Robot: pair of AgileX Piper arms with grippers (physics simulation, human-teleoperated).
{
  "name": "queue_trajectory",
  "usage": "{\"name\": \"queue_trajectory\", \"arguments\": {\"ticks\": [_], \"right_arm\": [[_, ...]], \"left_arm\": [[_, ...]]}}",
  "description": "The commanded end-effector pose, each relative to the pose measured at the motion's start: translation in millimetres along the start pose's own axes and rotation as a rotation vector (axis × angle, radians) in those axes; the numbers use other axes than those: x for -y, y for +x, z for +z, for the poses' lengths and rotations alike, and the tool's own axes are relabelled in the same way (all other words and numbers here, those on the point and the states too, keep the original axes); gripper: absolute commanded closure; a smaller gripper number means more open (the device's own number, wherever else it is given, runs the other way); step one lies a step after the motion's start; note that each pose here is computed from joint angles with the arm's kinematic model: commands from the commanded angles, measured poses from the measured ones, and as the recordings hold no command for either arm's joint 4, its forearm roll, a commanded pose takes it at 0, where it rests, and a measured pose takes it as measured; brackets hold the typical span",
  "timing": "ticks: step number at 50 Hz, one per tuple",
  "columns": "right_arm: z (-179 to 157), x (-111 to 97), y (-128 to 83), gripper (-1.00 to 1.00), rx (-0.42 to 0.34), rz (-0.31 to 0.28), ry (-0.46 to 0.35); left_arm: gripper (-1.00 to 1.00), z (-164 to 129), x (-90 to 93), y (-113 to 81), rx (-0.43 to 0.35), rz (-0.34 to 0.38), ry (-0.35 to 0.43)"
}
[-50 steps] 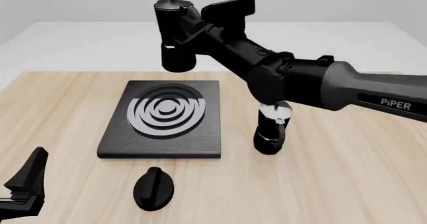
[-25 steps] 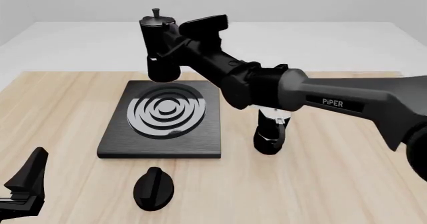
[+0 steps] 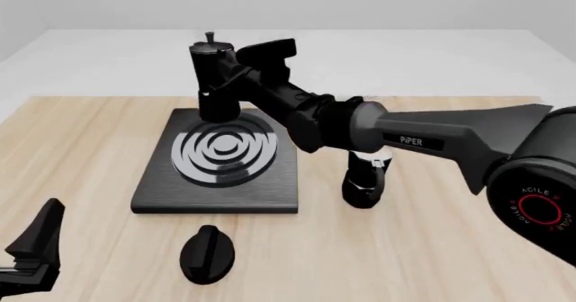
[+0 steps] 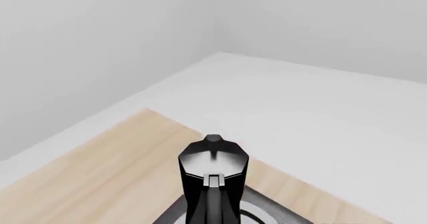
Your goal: Put the right moka pot on the stove.
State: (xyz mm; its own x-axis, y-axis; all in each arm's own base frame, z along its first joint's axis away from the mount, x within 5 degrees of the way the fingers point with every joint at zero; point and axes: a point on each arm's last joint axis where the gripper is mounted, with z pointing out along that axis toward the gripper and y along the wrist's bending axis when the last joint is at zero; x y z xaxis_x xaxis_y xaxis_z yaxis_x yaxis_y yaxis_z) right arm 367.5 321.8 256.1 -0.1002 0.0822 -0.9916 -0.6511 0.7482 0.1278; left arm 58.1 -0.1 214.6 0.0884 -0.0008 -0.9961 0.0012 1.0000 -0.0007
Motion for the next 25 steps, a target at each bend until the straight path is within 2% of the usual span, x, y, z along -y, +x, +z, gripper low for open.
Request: {"name": "queue_trajectory", "arguments": {"ticks": [1,25], "right_arm": [[8,3,-8,1.00,0.041,0.024,0.002],[24,7,16,1.00,-0.001,0.024,0.010]], "left_arm": [[-1.00,0,0.1,-0.1,0.002,-0.001,0.001],[-1.00,0,-0.1,0.1,-0.002,0.001,-0.001]]}}
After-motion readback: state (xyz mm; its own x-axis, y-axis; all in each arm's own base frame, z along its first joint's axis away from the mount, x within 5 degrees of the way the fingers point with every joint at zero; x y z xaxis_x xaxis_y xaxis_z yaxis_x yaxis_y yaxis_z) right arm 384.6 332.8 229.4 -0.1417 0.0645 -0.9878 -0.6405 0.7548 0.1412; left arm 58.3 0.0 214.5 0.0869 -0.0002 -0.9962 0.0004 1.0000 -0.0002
